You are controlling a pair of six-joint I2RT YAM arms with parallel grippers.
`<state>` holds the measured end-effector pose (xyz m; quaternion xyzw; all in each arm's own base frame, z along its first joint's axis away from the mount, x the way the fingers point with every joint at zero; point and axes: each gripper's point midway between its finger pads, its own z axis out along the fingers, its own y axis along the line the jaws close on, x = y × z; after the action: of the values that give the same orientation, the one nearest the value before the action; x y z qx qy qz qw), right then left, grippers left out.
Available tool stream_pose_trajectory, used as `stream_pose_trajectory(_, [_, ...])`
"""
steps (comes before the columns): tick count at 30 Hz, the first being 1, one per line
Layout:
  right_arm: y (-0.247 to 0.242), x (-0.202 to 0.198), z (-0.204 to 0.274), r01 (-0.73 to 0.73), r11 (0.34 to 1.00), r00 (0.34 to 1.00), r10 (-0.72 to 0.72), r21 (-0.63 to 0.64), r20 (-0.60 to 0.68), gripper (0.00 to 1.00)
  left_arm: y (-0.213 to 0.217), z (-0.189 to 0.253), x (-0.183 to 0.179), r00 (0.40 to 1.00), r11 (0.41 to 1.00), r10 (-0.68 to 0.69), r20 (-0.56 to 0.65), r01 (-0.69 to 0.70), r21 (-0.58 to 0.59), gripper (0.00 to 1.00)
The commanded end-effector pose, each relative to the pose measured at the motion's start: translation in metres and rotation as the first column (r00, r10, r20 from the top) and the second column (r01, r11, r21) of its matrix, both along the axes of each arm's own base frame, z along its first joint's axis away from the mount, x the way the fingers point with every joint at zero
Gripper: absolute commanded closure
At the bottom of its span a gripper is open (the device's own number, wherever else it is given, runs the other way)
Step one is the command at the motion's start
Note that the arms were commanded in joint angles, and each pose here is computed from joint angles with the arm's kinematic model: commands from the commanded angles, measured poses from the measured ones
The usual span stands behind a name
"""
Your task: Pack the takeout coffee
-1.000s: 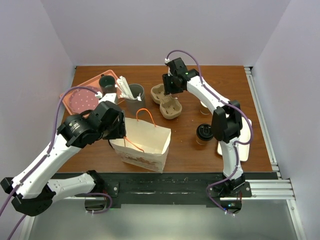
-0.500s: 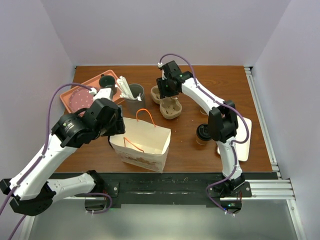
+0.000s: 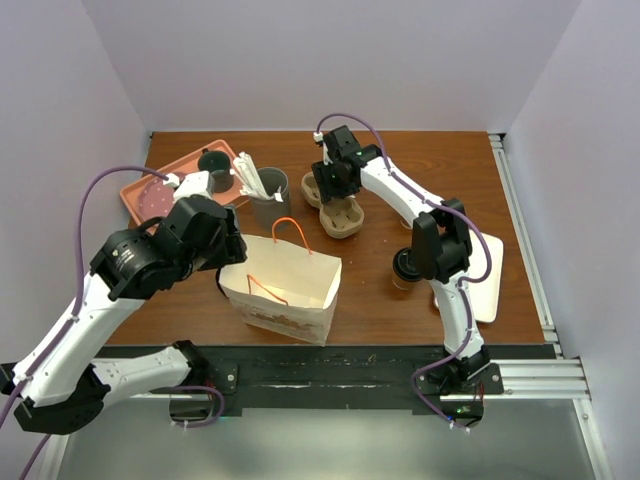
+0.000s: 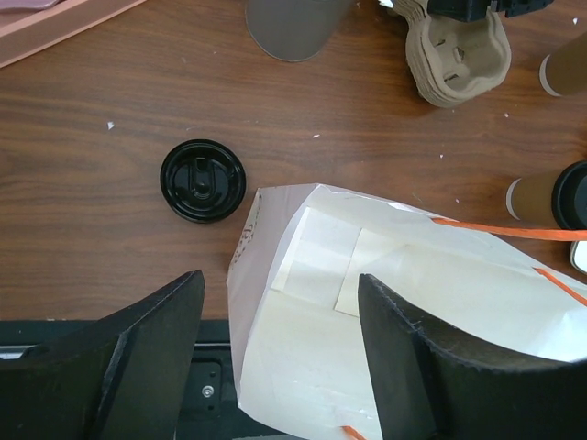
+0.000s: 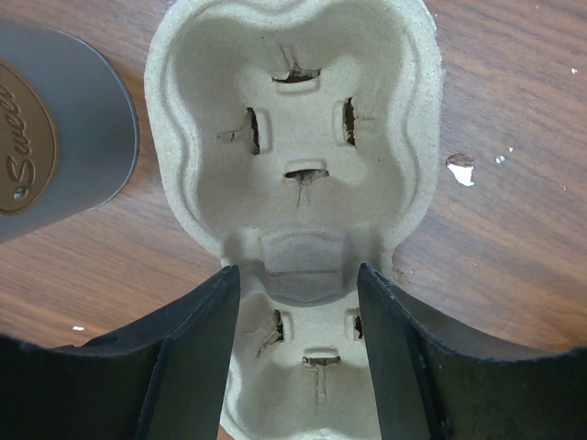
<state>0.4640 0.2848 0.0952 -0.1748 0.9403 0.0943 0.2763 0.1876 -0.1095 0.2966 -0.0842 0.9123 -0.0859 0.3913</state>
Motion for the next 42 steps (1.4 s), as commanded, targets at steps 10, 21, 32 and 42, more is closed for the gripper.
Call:
stream_pose_trajectory(10, [0.005, 0.015, 0.014, -0.001, 1.0, 0.997, 0.003, -0.026, 0.072, 0.51, 0.004, 0.014, -0.001, 0.997, 0.994, 0.066, 0.038, -0.063, -0.087, 0.27])
stream_pose_trajectory(21, [0.001, 0.014, 0.006, 0.01, 0.998, 0.998, -0.006, -0.065, 0.061, 0.52, 0.005, 0.014, -0.001, 0.996, 0.993, 0.076, 0.038, -0.072, -0.089, 0.26])
stream_pose_trajectory(32, [0.004, 0.019, 0.025, 0.003, 0.999, 0.995, 0.002, -0.047, 0.098, 0.67, 0.006, 0.015, 0.001, 0.997, 0.996, 0.067, 0.047, -0.064, -0.065, 0.25])
stream_pose_trajectory(42, [0.008, 0.024, 0.074, -0.016, 1.0, 0.985, 0.016, -0.004, 0.172, 0.69, 0.009, 0.012, 0.002, 0.997, 0.997, 0.063, 0.05, -0.061, -0.037, 0.25])
